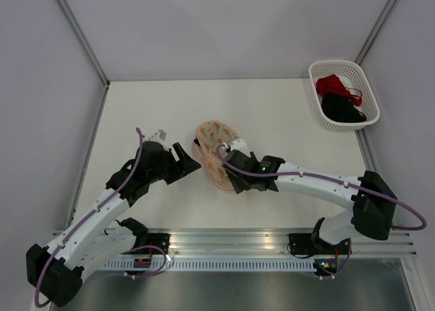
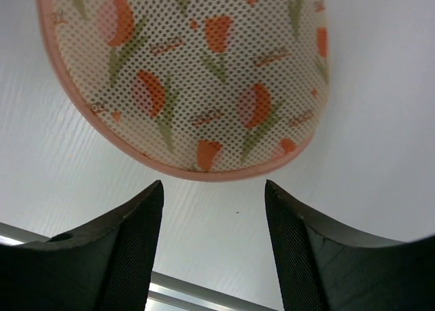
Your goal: Unzip the laundry bag and remove the bra
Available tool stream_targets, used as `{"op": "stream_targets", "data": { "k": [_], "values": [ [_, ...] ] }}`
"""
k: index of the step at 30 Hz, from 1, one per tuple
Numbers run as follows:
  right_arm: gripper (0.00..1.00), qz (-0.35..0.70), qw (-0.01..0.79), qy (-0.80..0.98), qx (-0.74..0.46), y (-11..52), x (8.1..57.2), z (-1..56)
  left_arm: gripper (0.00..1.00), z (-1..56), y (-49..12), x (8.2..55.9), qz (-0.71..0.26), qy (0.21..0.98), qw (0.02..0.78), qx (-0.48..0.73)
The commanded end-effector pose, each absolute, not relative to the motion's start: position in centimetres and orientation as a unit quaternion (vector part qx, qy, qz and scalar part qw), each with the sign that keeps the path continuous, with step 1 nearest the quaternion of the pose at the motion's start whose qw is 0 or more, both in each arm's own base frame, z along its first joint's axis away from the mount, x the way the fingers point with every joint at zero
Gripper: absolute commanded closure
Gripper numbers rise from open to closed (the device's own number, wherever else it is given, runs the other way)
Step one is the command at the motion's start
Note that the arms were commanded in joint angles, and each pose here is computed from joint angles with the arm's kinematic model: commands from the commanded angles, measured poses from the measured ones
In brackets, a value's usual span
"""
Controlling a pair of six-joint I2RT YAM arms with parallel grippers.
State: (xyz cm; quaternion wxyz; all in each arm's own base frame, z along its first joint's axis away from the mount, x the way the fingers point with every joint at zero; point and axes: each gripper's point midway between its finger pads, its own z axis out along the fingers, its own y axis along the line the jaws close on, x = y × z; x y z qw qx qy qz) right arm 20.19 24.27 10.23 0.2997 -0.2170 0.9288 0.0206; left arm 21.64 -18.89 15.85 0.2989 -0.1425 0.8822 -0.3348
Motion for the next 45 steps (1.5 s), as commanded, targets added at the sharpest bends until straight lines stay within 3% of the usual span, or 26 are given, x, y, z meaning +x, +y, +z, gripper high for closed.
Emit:
{"op": "stream_targets", "data": {
  "k": [1, 14, 17, 20, 21, 22, 29, 33, 37, 40, 41, 42, 45],
  "values": [
    [0.35, 0.048, 0.302, 0.917, -0.257, 27.4, 20.3, 10.2, 0.21, 15.3, -16.9, 20.3, -0.313, 0.881, 0.294, -0.196],
    [0.45, 0.084, 0.274, 0.904, -0.317, 31.9, 19.8, 8.1, 0.2, 14.4, -15.4, 17.6, -0.313, 0.88, 0.289, -0.21],
    [0.57, 0.07, 0.273, 0.906, -0.315, 31.9, 20.2, 7.6, 0.2, 14.2, -15.3, 17.6, -0.311, 0.881, 0.287, -0.21],
    [0.81, 0.052, 0.269, 0.908, -0.316, 31.8, 20.6, 6.9, 0.2, 14.4, -15.3, 17.6, -0.313, 0.88, 0.288, -0.209],
    [0.99, 0.048, 0.269, 0.909, -0.314, 31.8, 20.7, 6.8, 0.2, 14.4, -15.3, 17.6, -0.312, 0.881, 0.289, -0.208],
    [1.0, 0.047, 0.271, 0.91, -0.311, 31.8, 20.8, 7.0, 0.2, 14.5, -15.3, 17.6, -0.312, 0.88, 0.291, -0.209],
    [1.0, 0.063, 0.355, 0.901, -0.242, 30.8, 22.5, 12.2, 0.21, 14.6, -15.1, 17.4, -0.313, 0.88, 0.293, -0.206],
    [1.0, 0.027, 0.456, 0.887, -0.062, 25.1, 25.7, 17.6, 0.21, 14.8, -15.2, 17.3, -0.316, 0.879, 0.293, -0.204],
    [1.0, -0.065, 0.476, 0.865, 0.147, 14.3, 27.4, 18.1, 0.21, 14.9, -15.3, 17.2, -0.319, 0.879, 0.291, -0.202],
    [0.78, -0.132, 0.48, 0.837, 0.227, 8.3, 28.2, 18.1, 0.21, 14.8, -15.3, 17.1, -0.319, 0.881, 0.287, -0.201],
    [0.6, -0.151, 0.473, 0.834, 0.241, 7.1, 28.5, 17.7, 0.21, 14.7, -15.3, 17.0, -0.318, 0.882, 0.286, -0.199],
    [0.51, -0.158, 0.47, 0.833, 0.243, 6.8, 28.6, 17.7, 0.21, 14.8, -15.4, 17.0, -0.319, 0.882, 0.285, -0.199],
    [0.43, -0.15, 0.452, 0.851, 0.222, 7.6, 28.5, 17.4, 0.21, 14.9, -15.3, 17.0, -0.317, 0.882, 0.286, -0.197]
  ]
}}
